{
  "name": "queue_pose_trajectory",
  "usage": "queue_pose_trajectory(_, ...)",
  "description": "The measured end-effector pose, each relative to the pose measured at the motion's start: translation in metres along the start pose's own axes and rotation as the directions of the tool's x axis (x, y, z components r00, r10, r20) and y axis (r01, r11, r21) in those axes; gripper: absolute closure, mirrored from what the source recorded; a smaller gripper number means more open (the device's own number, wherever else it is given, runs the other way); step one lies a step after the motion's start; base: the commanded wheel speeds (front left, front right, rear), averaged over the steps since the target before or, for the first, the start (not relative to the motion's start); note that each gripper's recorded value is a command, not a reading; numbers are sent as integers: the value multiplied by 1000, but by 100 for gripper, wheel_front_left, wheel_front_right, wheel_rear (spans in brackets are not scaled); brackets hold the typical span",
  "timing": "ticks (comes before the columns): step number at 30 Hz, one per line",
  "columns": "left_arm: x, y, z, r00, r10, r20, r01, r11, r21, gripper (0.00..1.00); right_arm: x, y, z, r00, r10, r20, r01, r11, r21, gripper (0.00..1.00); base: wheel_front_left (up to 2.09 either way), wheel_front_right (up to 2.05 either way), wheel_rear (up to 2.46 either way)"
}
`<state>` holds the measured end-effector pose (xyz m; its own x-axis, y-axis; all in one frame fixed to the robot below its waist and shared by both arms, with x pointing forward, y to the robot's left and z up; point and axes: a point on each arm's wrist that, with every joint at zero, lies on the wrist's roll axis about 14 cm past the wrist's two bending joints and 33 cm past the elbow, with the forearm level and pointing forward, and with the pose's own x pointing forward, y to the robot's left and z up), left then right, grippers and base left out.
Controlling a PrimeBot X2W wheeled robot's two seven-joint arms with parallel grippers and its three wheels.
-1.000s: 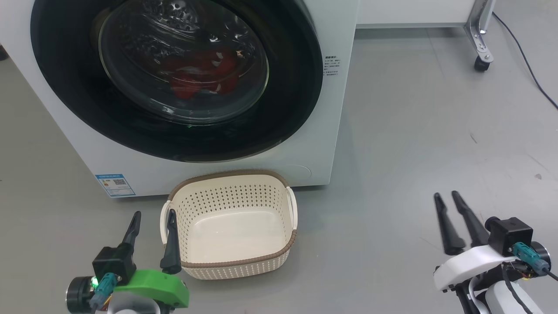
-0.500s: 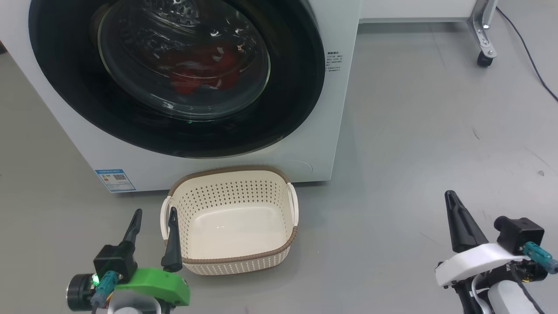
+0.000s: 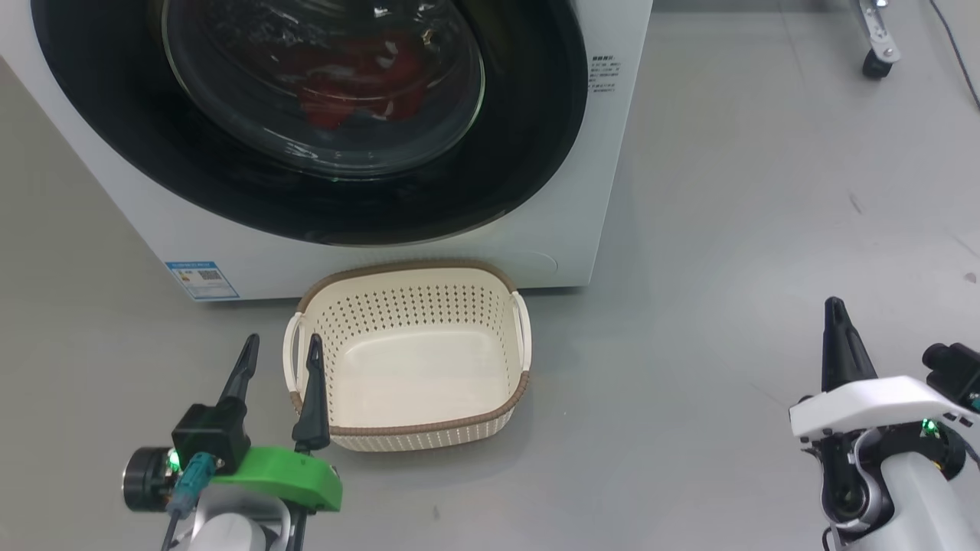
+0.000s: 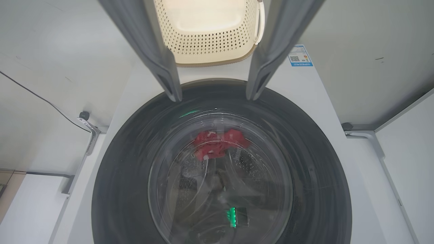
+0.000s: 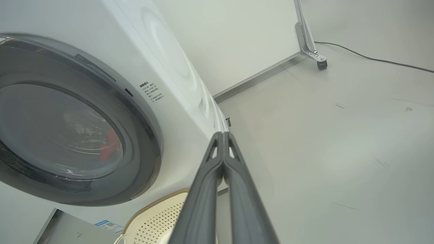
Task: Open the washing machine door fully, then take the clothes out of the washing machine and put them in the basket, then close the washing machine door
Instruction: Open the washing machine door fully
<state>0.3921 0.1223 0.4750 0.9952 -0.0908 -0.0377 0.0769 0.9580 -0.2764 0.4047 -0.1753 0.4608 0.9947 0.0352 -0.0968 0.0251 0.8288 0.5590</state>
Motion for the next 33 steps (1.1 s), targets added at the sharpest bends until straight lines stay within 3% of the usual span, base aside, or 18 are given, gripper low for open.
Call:
queue_pose_trajectory(9,16,-4,1,1000,-19,8,19,1000,1,0,32,-1,5,1000,-24,-13,26,971,236,100,0,0,0)
queue_pose_trajectory(16,31,-7,-1,1000,-28,8,28,1000,-11,0,67,5,6,999,5,-50,18,891,454,100,0,0,0)
queue_pose_trajectory(20,39,-5,-4,1000,-23,3,23,1000,-20,0,94,15,13,997,59,-54,-19,828,560,100,0,0,0)
queue_pose_trajectory(24,45,-5,-4,1000,-22,9,22,999,-27,0,114,24,15,991,113,-69,-48,793,607,100,0,0,0)
queue_pose_trajectory(29,50,2,-5,1000,-2,9,2,999,-37,0,139,35,23,980,179,-84,-95,799,594,100,0,0,0)
queue_pose_trajectory(33,52,6,-6,1000,8,7,-8,999,-40,0,156,50,18,963,246,-108,-126,766,630,100,0,0,0)
